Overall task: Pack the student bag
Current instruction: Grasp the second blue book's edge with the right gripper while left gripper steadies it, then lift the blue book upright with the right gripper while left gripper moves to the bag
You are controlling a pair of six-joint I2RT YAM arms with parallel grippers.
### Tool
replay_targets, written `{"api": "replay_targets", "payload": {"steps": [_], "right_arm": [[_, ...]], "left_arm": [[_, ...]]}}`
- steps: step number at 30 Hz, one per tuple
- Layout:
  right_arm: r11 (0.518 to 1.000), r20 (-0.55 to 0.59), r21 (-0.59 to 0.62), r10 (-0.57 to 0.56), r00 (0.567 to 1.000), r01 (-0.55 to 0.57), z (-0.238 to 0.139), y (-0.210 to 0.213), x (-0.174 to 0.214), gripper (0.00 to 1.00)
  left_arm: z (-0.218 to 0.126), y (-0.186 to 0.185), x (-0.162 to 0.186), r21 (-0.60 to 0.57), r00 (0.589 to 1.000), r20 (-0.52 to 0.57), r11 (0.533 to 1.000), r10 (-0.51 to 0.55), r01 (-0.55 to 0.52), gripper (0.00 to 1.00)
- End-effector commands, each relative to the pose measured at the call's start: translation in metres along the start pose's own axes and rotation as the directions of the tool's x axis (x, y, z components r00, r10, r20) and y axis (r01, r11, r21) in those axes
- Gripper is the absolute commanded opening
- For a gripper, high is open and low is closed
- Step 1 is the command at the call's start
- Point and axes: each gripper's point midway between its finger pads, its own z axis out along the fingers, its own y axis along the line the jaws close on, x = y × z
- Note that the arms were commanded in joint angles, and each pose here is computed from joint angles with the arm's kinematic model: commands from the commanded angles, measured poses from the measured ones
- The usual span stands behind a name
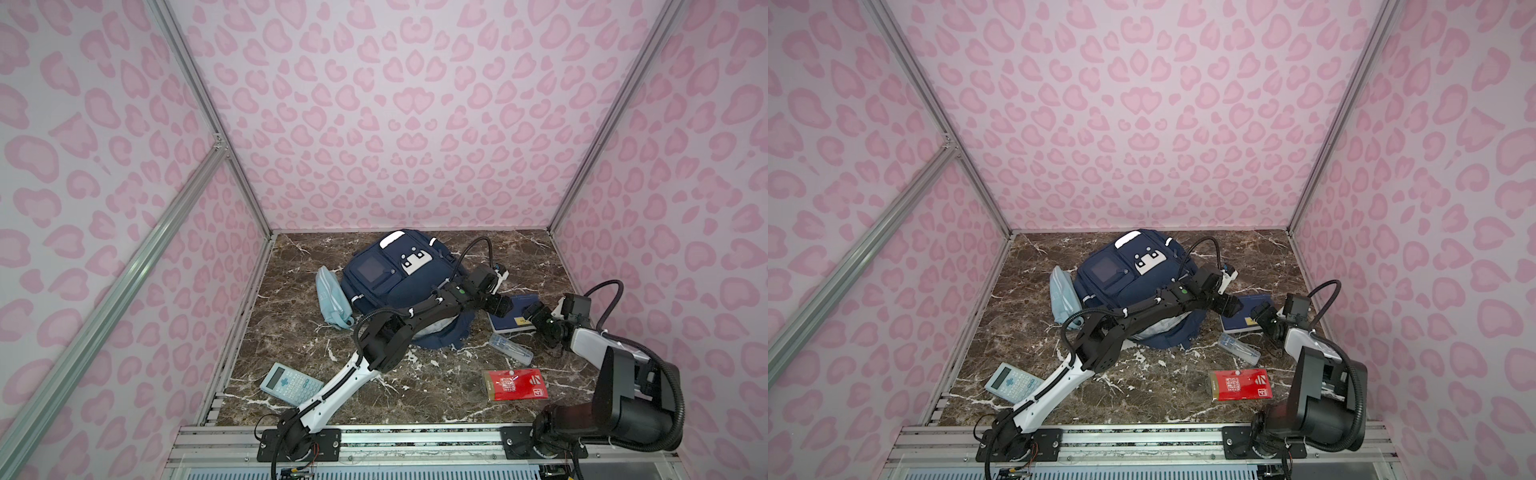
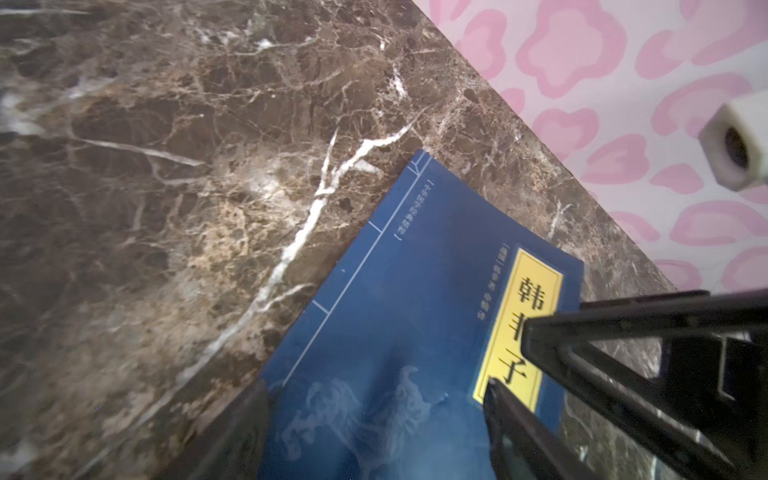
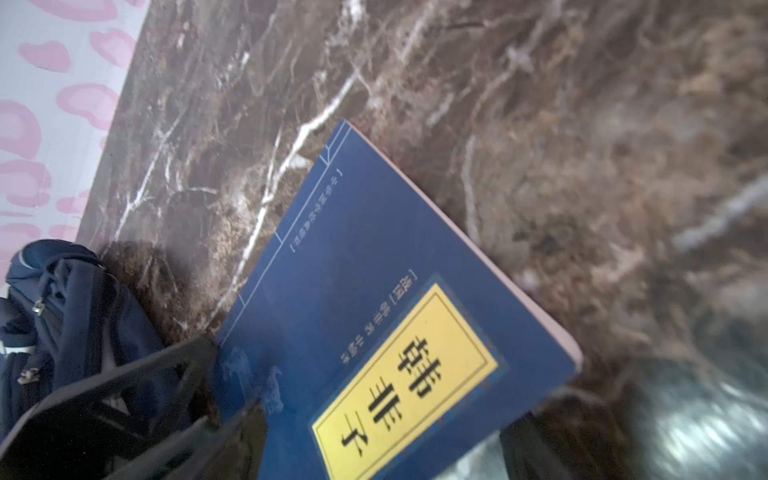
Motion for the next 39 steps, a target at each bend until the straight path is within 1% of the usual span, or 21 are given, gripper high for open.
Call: {"api": "replay_targets", "payload": {"steps": [1,3,6,7,8,10,11,13,15,17,20,22,23,26,29,31,34,38,39], "right_arm": [[0.994,-0.148,0.091,0.077,0.986,-0.064,0.014,-0.023,0.031,0.89],[0.995,-0.158,0.084,0.075,0.985,-0.062,0.024,-0.019,0.023,0.87],[0.994,-0.158,0.090,0.070,0.985,-0.056,0.034,-0.016,0.012,0.84],[0.995,-0.151,0.085,0.067,0.986,-0.054,0.037,-0.013,0.007,0.83],[0.996,-0.150,0.076,0.064,0.987,-0.053,0.040,-0.009,0.003,0.82],[0.997,-0.157,0.065,0.056,0.986,-0.046,0.046,-0.001,-0.005,0.78],[0.997,-0.160,0.064,0.045,0.986,-0.035,0.049,0.002,-0.009,0.76],[0.997,-0.163,0.075,0.017,0.986,-0.005,0.055,0.007,-0.016,0.75],[0.999,-0.166,0.052,0.002,0.986,0.007,0.061,0.012,-0.019,0.70],[0.998,-0.172,0.056,-0.001,0.985,0.011,0.066,0.012,-0.021,0.68],[0.994,-0.177,0.108,-0.005,0.984,0.025,0.065,0.006,-0.022,0.68],[0.989,-0.173,0.143,-0.022,0.985,0.047,0.057,0.003,-0.018,0.68],[0.986,-0.171,0.156,-0.034,0.985,0.062,0.052,0.001,-0.015,0.69],[0.979,-0.188,0.179,-0.062,0.980,0.096,0.041,-0.004,-0.003,0.69],[0.976,-0.225,0.186,-0.069,0.972,0.112,0.038,-0.009,0.008,0.69],[0.982,-0.238,0.160,-0.064,0.969,0.104,0.041,-0.007,0.015,0.69],[0.984,-0.251,0.132,-0.081,0.965,0.118,0.045,0.000,0.022,0.66],[0.992,-0.256,0.070,-0.085,0.963,0.106,0.052,0.010,0.023,0.54],[0.994,-0.254,0.053,-0.083,0.964,0.100,0.054,0.014,0.022,0.46]], "left_arm": [[0.000,-0.011,-0.001,0.066,1.000,-0.006,0.998,-0.012,0.012,0.80],[0.001,-0.012,0.008,0.076,0.997,-0.042,0.995,-0.059,0.062,0.79],[-0.001,-0.012,0.032,0.065,0.983,-0.114,0.986,-0.146,0.154,0.78],[-0.004,-0.013,0.040,0.045,0.976,-0.132,0.982,-0.174,0.181,0.78],[-0.008,-0.016,0.046,0.033,0.972,-0.140,0.980,-0.188,0.194,0.78],[-0.022,-0.032,0.048,0.044,0.973,-0.131,0.980,-0.189,0.196,0.78],[-0.029,-0.039,0.046,0.047,0.976,-0.121,0.981,-0.181,0.188,0.78],[-0.042,-0.052,0.037,0.056,0.979,-0.101,0.982,-0.175,0.181,0.78],[-0.055,-0.061,0.021,0.074,0.983,-0.079,0.982,-0.168,0.174,0.78],[-0.065,-0.056,0.007,0.048,0.986,-0.043,0.985,-0.162,0.164,0.78],[-0.069,-0.025,-0.009,-0.044,0.981,0.004,0.980,-0.193,0.193,0.75],[-0.064,-0.002,-0.011,-0.113,0.981,0.015,0.974,-0.194,0.194,0.75],[-0.057,0.007,-0.010,-0.122,0.979,0.004,0.972,-0.204,0.203,0.75],[-0.040,0.014,-0.004,-0.098,0.970,-0.031,0.967,-0.240,0.236,0.76],[-0.034,0.025,-0.004,-0.139,0.968,-0.017,0.960,-0.249,0.244,0.77],[-0.028,0.033,-0.001,-0.149,0.967,-0.012,0.956,-0.256,0.252,0.77],[-0.013,0.037,0.008,-0.096,0.951,-0.038,0.948,-0.307,0.302,0.77],[-0.002,0.042,0.025,-0.093,0.935,-0.071,0.936,-0.347,0.341,0.78],[0.001,0.042,0.028,-0.084,0.930,-0.077,0.932,-0.358,0.352,0.77]]}}
